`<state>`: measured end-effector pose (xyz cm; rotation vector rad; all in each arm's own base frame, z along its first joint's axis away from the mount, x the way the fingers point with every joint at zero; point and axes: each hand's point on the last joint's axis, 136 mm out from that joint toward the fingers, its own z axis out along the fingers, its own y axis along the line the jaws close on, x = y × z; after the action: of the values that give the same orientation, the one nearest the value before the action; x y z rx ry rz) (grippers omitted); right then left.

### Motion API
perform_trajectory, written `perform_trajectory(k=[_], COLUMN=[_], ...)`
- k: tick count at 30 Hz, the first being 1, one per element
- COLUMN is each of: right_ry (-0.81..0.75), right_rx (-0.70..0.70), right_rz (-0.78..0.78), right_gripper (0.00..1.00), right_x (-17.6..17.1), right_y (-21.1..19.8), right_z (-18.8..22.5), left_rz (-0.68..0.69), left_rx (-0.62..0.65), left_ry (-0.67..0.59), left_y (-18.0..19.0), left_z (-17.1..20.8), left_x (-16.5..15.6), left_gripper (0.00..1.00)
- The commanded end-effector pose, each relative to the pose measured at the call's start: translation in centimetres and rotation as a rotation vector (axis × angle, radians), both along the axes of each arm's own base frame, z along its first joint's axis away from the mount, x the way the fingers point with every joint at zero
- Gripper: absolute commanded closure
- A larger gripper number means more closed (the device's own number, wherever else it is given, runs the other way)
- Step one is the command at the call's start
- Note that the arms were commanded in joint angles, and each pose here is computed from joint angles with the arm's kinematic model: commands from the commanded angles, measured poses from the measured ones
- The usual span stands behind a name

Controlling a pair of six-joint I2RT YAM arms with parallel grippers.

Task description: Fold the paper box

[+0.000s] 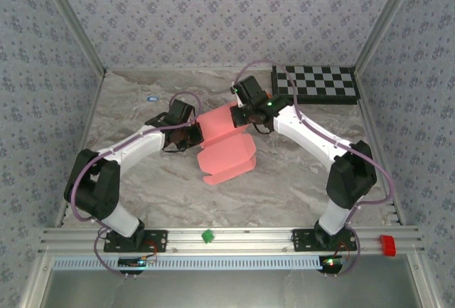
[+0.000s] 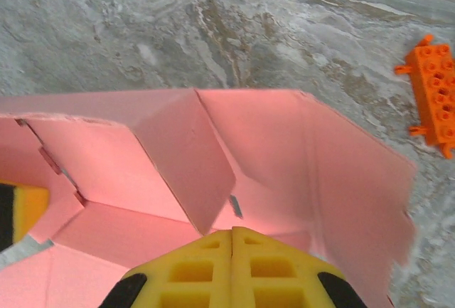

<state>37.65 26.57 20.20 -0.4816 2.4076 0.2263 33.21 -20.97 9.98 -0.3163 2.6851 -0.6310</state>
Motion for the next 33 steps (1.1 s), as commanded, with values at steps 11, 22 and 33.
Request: perform_trajectory(k=[11,22,33], right_ry=[0.024,0.061,0.086], right_rx=[-0.197,-0.253,-0.261], right_rz=[-0.043,-0.046,-0.049], right_gripper=[1.0,1.0,1.0], right_x=[-0.4,-0.4,-0.3], right_y=[-3.6,-4.2,-4.0], right_z=[-1.4,-3.0,-4.1], left_rz=[-0.019,-0.021,-0.021], left_rx=[-0.02,-0.02,-0.022], left_ry=[-0.025,-0.024,-0.025], left_y=[-0.7,-0.8,-0.7], left_z=[1.0,0.9,1.0], left_x=[0.4,0.3,0.3], left_gripper=[1.0,1.0,1.0])
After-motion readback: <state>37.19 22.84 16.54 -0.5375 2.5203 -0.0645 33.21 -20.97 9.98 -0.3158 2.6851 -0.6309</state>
